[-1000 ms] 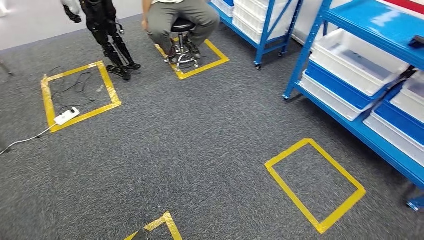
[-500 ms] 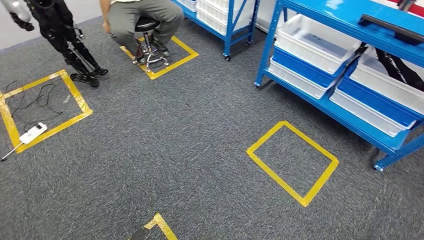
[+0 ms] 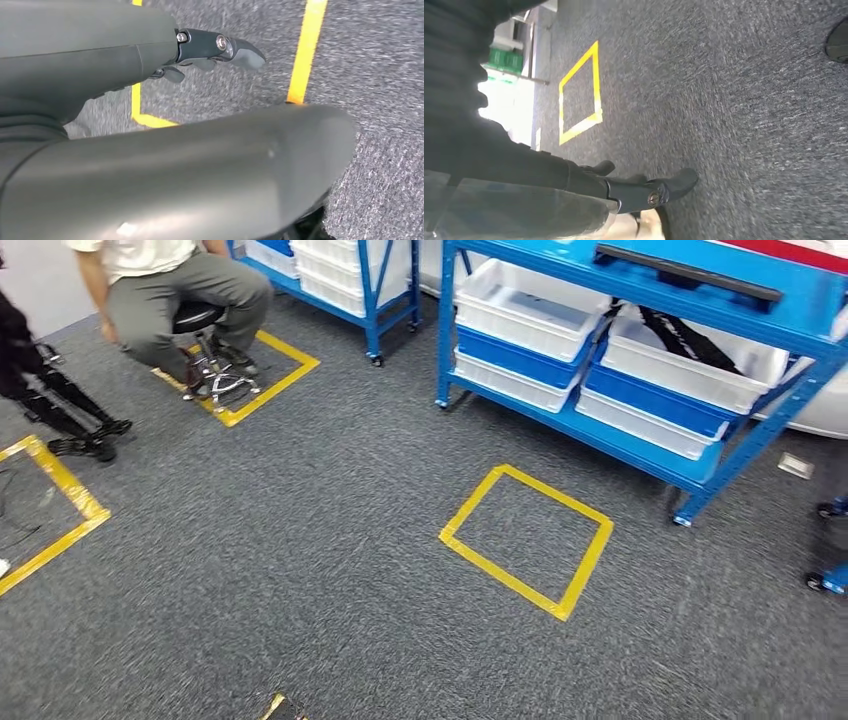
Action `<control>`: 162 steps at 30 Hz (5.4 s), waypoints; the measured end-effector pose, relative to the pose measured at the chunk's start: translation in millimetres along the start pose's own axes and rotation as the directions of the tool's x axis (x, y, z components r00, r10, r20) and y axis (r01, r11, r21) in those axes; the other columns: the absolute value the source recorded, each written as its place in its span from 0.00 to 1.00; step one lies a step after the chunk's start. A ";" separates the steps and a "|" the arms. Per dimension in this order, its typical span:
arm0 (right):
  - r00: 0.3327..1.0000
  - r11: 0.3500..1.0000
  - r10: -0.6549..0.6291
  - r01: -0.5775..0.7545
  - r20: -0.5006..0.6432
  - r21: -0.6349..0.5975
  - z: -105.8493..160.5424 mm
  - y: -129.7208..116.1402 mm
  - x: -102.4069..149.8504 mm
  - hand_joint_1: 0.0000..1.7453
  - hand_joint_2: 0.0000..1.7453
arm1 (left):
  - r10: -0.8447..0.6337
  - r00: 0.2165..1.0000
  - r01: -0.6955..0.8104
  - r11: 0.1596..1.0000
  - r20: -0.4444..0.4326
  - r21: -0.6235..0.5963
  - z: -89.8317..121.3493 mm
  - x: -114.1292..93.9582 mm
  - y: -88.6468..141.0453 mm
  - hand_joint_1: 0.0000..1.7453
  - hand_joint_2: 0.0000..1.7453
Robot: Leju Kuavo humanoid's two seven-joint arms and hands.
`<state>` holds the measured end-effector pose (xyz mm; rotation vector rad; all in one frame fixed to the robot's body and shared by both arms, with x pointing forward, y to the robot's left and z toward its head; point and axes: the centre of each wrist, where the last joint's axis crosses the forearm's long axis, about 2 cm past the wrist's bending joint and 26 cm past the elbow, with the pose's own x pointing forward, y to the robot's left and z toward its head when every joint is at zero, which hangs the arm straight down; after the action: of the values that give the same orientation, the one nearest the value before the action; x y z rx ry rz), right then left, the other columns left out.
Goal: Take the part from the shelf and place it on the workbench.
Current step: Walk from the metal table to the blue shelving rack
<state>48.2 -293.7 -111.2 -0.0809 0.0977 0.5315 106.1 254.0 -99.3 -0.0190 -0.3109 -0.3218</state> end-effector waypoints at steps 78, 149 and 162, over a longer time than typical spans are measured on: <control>1.000 1.000 -0.012 0.012 -0.015 -0.001 -0.4 2.8 -1.5 0.00 1.00 | -0.021 0.996 0.010 0.994 0.090 0.112 0.3 3.2 -6.9 0.00 0.00; 1.000 1.000 -0.013 0.013 -0.018 0.013 0.4 8.2 2.1 0.00 1.00 | -0.031 0.990 0.001 0.978 0.141 0.207 0.5 8.2 -7.5 0.00 0.00; 1.000 1.000 -0.008 0.009 -0.027 0.018 -0.4 11.2 -1.6 0.00 1.00 | -0.030 0.990 0.001 0.979 0.140 0.204 0.5 8.0 -8.6 0.00 0.00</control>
<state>41.1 -284.9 -111.9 -0.0703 0.1281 0.5209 110.4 243.5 -96.6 0.1630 -0.4855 -0.3032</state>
